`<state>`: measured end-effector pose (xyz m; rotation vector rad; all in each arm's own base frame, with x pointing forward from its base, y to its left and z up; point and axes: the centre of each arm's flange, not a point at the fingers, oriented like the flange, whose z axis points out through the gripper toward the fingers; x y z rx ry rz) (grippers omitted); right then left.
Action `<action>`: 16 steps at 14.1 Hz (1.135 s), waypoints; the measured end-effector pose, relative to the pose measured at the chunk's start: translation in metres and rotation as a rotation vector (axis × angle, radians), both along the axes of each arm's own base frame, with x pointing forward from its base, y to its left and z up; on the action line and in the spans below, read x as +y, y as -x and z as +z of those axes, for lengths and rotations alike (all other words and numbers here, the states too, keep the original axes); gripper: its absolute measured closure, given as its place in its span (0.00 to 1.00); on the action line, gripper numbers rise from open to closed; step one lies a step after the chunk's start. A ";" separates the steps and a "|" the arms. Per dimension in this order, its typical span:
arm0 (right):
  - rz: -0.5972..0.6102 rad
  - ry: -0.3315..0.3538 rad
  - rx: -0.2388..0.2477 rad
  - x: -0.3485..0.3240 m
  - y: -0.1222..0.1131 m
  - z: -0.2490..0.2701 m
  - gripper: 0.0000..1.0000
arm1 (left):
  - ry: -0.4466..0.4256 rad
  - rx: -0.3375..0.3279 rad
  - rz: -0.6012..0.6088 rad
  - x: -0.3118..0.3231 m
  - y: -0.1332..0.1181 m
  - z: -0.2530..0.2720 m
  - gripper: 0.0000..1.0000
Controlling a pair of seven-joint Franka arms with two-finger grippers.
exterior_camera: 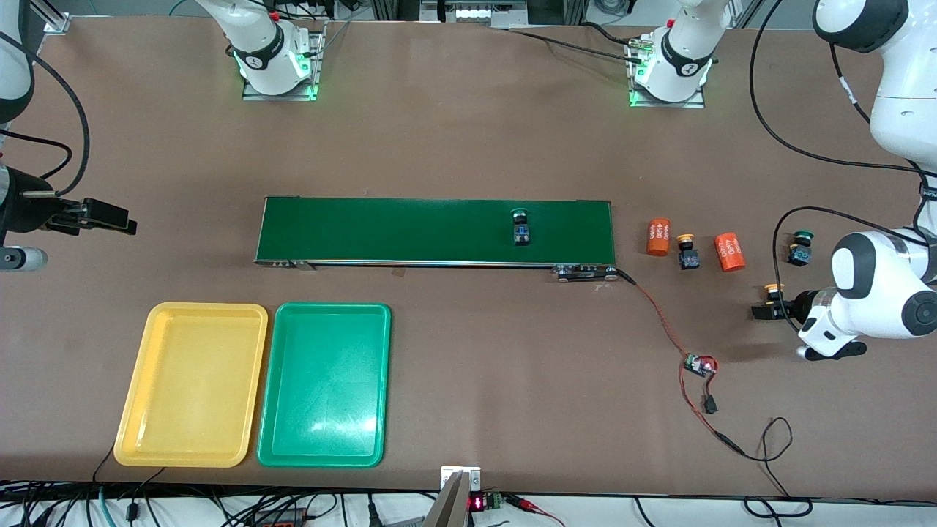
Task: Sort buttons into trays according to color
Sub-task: 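Grasp a yellow-based push button with the left gripper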
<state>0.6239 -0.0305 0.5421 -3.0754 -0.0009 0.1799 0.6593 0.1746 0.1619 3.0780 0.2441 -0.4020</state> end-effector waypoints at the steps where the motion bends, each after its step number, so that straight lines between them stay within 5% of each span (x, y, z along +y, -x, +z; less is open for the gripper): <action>1: 0.001 0.000 0.000 0.001 0.000 0.000 0.00 | 0.000 0.003 0.000 0.000 0.000 0.000 0.03; 3: 0.003 -0.001 0.001 0.001 0.000 0.000 0.00 | -0.004 0.013 -0.005 0.001 0.002 -0.001 0.09; 8: 0.009 -0.001 0.005 0.005 0.000 -0.002 0.00 | 0.009 0.019 -0.068 0.005 0.003 0.005 0.59; 12: 0.011 -0.002 0.006 0.006 0.000 -0.002 0.00 | 0.013 -0.015 -0.113 -0.011 -0.008 0.025 0.58; 16: 0.012 -0.003 0.008 0.007 -0.001 -0.003 0.00 | 0.040 0.001 -0.233 -0.094 -0.020 0.101 0.58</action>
